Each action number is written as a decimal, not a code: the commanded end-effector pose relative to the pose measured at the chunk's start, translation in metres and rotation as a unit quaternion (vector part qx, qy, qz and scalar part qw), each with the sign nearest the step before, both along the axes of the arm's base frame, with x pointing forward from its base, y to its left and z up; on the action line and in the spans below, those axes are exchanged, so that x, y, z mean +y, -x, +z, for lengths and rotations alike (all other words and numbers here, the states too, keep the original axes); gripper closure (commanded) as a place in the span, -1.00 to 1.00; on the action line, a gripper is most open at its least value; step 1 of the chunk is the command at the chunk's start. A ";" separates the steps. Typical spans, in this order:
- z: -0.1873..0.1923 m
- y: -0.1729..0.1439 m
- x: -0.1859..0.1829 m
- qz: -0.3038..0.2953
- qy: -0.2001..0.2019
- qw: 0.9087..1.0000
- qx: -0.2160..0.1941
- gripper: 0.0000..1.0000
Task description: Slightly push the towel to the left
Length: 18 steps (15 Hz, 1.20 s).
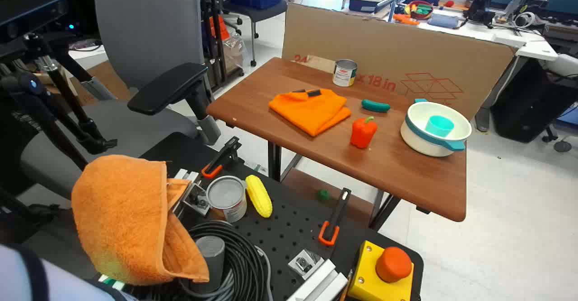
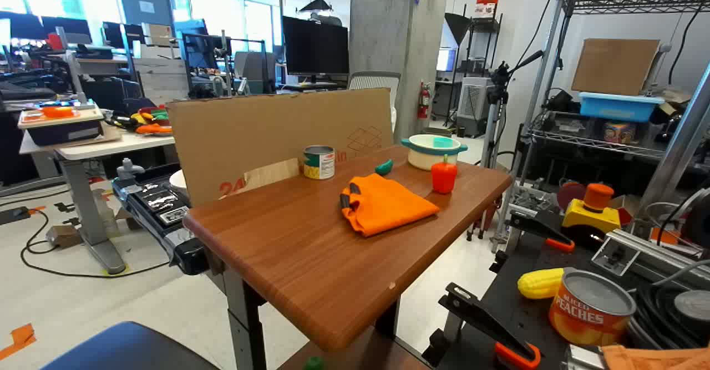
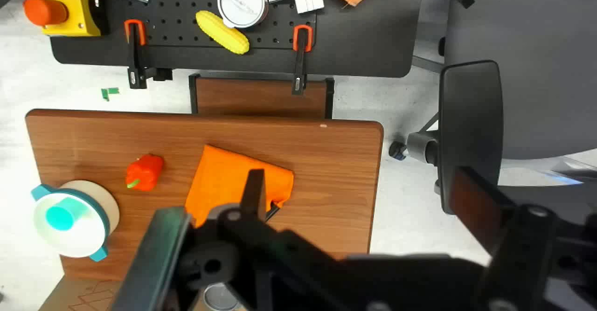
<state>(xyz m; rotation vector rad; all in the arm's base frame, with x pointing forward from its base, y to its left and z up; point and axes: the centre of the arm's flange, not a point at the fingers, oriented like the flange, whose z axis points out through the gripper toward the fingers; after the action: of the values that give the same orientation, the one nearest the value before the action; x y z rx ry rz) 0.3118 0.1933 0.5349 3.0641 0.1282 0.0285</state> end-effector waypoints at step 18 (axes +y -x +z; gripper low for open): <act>-0.032 -0.060 -0.021 -0.045 0.022 0.999 -0.004 -1.00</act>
<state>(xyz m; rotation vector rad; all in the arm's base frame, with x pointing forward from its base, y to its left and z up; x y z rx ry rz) 0.3298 0.1828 0.5233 3.0510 0.0612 0.0173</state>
